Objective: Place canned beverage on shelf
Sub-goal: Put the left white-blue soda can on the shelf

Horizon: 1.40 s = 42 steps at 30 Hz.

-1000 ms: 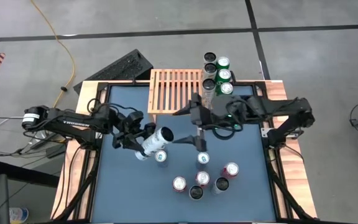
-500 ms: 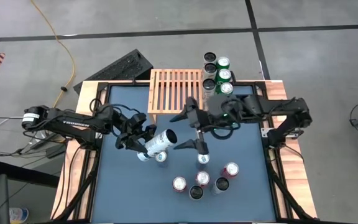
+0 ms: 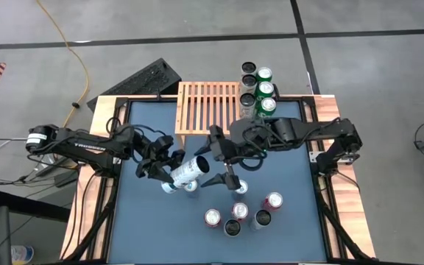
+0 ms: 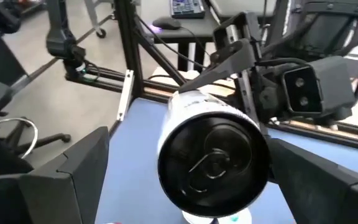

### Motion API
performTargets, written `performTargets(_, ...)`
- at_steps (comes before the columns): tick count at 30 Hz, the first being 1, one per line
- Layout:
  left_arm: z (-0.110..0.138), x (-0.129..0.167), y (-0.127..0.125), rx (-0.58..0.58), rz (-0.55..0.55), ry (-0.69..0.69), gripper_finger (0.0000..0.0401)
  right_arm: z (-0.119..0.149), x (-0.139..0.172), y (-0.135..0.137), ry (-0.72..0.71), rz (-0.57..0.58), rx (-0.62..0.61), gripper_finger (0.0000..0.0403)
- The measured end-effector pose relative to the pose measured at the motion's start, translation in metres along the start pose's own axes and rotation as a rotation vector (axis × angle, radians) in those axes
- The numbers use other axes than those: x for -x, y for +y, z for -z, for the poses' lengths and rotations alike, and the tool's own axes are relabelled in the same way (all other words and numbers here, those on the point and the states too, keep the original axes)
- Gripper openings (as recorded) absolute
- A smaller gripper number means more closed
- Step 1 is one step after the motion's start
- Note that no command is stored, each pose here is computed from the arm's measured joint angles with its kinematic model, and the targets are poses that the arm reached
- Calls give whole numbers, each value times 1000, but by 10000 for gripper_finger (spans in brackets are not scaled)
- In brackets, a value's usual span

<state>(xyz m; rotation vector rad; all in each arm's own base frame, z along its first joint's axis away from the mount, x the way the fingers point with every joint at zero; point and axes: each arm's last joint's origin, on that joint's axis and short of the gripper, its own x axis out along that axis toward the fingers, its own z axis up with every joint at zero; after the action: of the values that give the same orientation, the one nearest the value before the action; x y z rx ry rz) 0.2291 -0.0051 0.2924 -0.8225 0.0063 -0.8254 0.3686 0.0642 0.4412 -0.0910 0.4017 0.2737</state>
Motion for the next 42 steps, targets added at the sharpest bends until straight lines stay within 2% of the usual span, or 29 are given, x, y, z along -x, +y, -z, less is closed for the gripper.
performTargets(4,0,0,0,1,0,0,263,0,0,-1,-3,-12,-8,359)
performTargets(9,0,0,0,3,-6,-5,263,1,0,-1,4,-11,13,297)
performTargets(15,0,0,0,6,-8,-7,263,1,0,-4,7,-2,30,247)
performTargets(22,0,0,1,11,-11,-4,263,4,-3,-7,28,2,54,141)
performTargets(29,-1,0,0,19,-11,-13,263,3,-2,-7,23,4,63,139)
performTargets(42,-7,-2,-2,33,-33,-101,291,-18,27,-15,0,82,73,139)
